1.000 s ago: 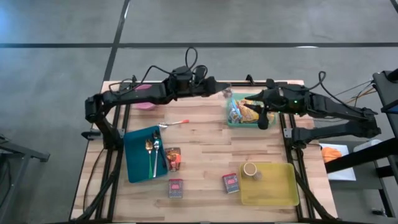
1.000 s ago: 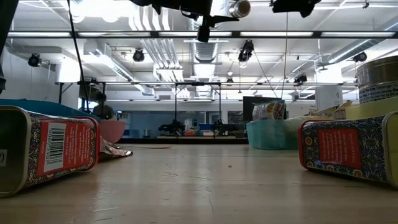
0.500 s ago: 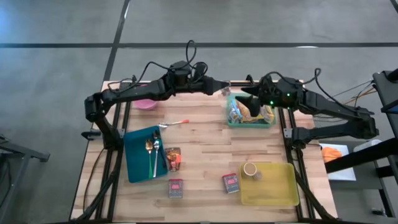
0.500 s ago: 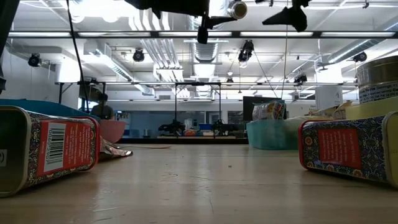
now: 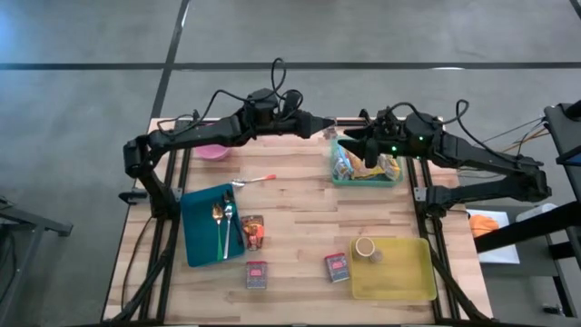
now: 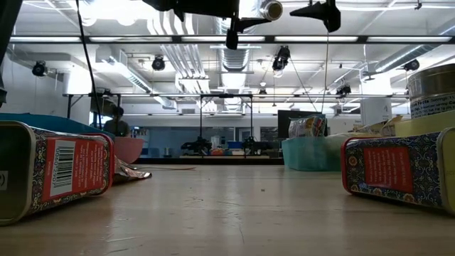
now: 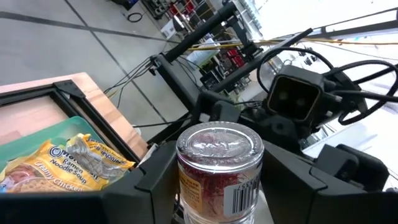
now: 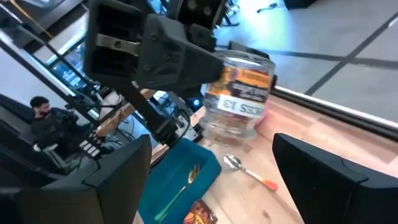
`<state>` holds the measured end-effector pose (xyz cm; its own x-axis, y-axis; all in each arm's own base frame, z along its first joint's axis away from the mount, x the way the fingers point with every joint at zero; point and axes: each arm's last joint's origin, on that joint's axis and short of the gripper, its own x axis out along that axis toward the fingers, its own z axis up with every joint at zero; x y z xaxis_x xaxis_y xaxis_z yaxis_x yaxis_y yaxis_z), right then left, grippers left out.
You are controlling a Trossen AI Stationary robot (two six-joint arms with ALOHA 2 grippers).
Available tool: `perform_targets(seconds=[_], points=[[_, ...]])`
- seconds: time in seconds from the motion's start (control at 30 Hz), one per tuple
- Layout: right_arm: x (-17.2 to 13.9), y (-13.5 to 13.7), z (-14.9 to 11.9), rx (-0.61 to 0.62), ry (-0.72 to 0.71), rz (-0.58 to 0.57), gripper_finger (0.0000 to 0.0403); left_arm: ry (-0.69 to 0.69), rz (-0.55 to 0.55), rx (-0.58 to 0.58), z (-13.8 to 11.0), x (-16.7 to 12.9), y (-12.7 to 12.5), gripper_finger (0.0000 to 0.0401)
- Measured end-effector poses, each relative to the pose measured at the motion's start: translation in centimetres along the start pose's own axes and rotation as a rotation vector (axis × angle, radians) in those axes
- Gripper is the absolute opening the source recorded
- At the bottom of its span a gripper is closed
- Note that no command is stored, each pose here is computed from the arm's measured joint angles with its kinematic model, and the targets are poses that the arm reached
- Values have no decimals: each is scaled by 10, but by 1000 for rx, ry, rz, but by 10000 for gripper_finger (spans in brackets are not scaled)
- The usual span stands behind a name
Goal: Pick & Place Food Item
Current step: Put the brown spice bottle into the yellow bin
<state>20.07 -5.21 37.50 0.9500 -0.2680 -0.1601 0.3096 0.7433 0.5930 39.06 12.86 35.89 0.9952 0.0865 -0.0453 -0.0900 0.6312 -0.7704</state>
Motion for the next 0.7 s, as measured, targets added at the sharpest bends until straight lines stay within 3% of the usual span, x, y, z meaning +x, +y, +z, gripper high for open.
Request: perform_targets(seconds=[0.3, 0.7], points=[[25, -5, -7, 36, 35, -15, 329, -6, -23, -15, 1, 0, -2, 189], [28, -4, -5, 37, 21, 8, 329, 21, -43, -19, 0, 0, -3, 189]])
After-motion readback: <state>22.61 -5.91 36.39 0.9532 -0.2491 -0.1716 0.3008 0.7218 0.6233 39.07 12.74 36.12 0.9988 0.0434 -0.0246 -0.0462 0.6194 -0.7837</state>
